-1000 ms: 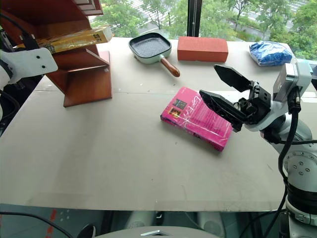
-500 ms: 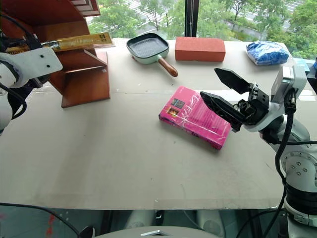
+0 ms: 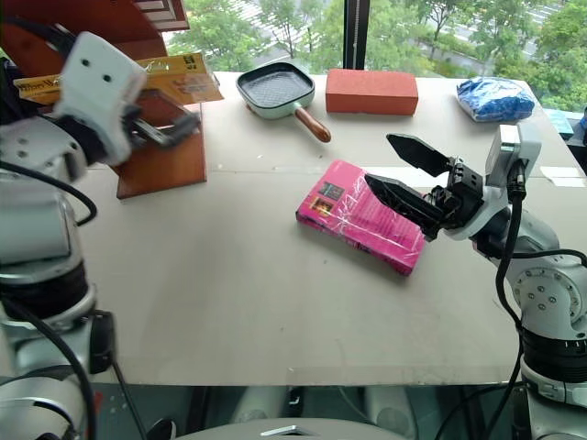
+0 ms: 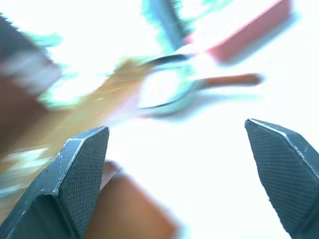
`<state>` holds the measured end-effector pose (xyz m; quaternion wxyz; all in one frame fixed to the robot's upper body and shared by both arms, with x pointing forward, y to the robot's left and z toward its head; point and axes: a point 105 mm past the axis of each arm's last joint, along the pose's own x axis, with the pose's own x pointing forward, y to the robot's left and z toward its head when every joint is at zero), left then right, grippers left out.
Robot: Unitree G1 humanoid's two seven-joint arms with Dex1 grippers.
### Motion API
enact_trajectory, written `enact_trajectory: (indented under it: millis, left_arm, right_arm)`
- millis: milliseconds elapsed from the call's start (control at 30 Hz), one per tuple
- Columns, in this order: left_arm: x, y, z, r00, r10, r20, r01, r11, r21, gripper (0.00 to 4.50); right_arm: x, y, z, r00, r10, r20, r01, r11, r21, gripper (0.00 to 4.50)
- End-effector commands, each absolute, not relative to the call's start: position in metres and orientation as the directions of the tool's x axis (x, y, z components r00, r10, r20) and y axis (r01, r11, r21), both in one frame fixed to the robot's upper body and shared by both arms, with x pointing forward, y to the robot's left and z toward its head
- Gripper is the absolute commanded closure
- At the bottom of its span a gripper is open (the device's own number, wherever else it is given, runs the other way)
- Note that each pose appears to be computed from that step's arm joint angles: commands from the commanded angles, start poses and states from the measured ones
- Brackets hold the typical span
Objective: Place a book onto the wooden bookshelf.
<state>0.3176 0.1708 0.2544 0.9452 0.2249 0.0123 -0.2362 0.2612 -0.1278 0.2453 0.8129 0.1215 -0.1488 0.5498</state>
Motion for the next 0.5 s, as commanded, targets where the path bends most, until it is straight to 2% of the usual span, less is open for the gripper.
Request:
enact_trajectory:
  millis: [33, 133, 167, 233, 333, 400, 500]
  left_arm:
    - [0.299, 0.151, 0.211, 0.83, -0.537, -0.154, 0.557, 0.776, 0.295, 0.02]
    - [0.288, 0.154, 0.157, 0.841, -0.507, -0.188, 0.539, 0.814, 0.215, 0.02]
    - [0.285, 0.155, 0.149, 0.843, -0.505, -0.184, 0.534, 0.826, 0.181, 0.02]
    - [0.279, 0.164, 0.127, 0.86, -0.473, -0.191, 0.504, 0.846, 0.174, 0.02]
    - [0.268, 0.167, 0.107, 0.85, -0.488, -0.198, 0.522, 0.83, 0.195, 0.02]
    - [0.261, 0.167, 0.093, 0.836, -0.504, -0.216, 0.545, 0.81, 0.217, 0.02]
    - [0.258, 0.168, 0.079, 0.826, -0.518, -0.223, 0.56, 0.799, 0.218, 0.02]
  right_arm:
    - [0.263, -0.141, 0.221, 0.418, 0.86, 0.292, -0.902, 0.431, 0.025, 0.0]
    - [0.264, -0.158, 0.186, 0.508, 0.84, 0.191, -0.858, 0.513, 0.024, 0.0]
    - [0.263, -0.161, 0.179, 0.52, 0.838, 0.164, -0.851, 0.525, 0.015, 0.0]
    - [0.261, -0.181, 0.145, 0.59, 0.805, 0.069, -0.807, 0.591, 0.005, 0.0]
    - [0.251, -0.202, 0.104, 0.638, 0.767, -0.068, -0.77, 0.636, -0.052, 0.0]
    - [0.248, -0.217, 0.089, 0.695, 0.713, -0.089, -0.719, 0.692, -0.068, 0.0]
    - [0.239, -0.229, 0.073, 0.726, 0.677, -0.122, -0.688, 0.72, -0.09, 0.0]
